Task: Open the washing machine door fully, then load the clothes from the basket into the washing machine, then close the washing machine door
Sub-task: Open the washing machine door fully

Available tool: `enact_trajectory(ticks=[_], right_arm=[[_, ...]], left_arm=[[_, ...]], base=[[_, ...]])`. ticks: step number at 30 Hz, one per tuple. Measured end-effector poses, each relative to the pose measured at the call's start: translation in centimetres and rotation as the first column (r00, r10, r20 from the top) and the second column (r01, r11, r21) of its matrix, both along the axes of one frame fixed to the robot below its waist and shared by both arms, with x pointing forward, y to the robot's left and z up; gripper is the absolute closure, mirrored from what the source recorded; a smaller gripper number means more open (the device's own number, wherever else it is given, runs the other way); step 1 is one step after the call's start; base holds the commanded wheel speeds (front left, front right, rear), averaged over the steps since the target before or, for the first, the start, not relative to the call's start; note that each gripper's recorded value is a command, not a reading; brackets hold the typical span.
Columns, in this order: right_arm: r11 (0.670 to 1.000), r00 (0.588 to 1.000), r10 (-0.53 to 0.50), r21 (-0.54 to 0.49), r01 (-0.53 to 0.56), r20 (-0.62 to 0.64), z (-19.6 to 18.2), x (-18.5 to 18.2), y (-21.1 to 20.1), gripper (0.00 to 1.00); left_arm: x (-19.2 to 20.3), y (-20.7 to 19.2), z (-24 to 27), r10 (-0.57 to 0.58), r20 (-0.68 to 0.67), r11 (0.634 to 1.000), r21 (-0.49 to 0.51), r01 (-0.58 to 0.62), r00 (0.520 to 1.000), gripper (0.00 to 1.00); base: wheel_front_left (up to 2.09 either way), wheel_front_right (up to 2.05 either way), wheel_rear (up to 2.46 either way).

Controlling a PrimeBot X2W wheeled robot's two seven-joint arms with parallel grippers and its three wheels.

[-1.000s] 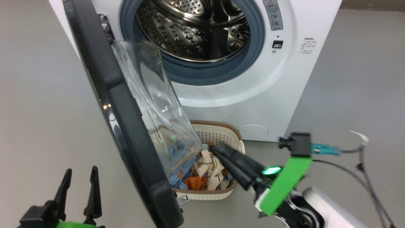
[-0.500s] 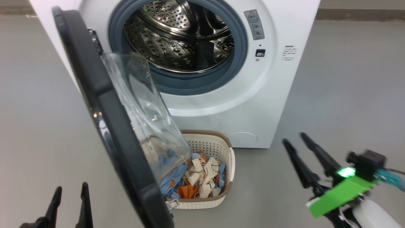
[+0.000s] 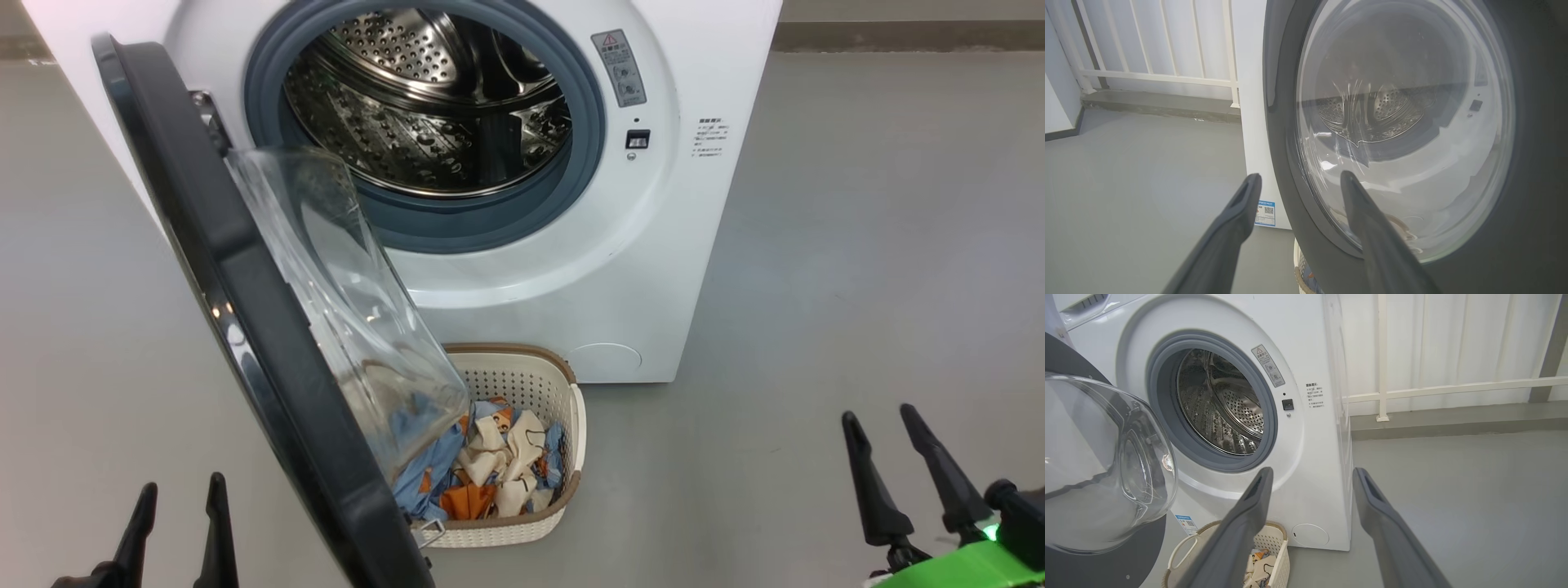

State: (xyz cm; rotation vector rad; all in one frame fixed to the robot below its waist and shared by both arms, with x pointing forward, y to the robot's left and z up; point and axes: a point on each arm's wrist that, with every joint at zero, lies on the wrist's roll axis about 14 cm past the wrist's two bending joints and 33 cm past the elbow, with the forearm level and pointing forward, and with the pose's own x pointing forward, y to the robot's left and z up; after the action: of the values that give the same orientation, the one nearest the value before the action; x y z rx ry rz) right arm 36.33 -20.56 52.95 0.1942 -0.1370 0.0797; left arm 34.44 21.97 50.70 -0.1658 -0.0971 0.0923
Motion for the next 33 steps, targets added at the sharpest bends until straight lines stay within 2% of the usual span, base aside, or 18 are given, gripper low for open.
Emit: enact_trajectory(ticks=[11,20,33], right_arm=[[0.988,0.988,-0.152,-0.034,0.151,-0.018,-0.9,-1.9,-3.4,0.0],[0.983,0.984,-0.169,-0.074,0.165,-0.05,-2.0,-2.9,-3.7,0.0],[0.985,0.986,-0.157,-0.079,0.152,-0.059,-2.2,-2.6,-3.3,0.0]], left_arm=[[-0.2,-0.6,-0.3,-0.021,-0.011,1.0,0.007,0.021,1.0,0.0],[-0.9,-0.9,-1.2,-0.037,-0.04,0.999,0.006,0.037,0.999,0.0],[-0.9,-0.8,-1.5,-0.032,-0.05,0.999,0.005,0.032,0.998,0.0]], base=[[0.0,0.0,0.0],[0.0,0.0,0.0],[0.0,0.0,0.0]])
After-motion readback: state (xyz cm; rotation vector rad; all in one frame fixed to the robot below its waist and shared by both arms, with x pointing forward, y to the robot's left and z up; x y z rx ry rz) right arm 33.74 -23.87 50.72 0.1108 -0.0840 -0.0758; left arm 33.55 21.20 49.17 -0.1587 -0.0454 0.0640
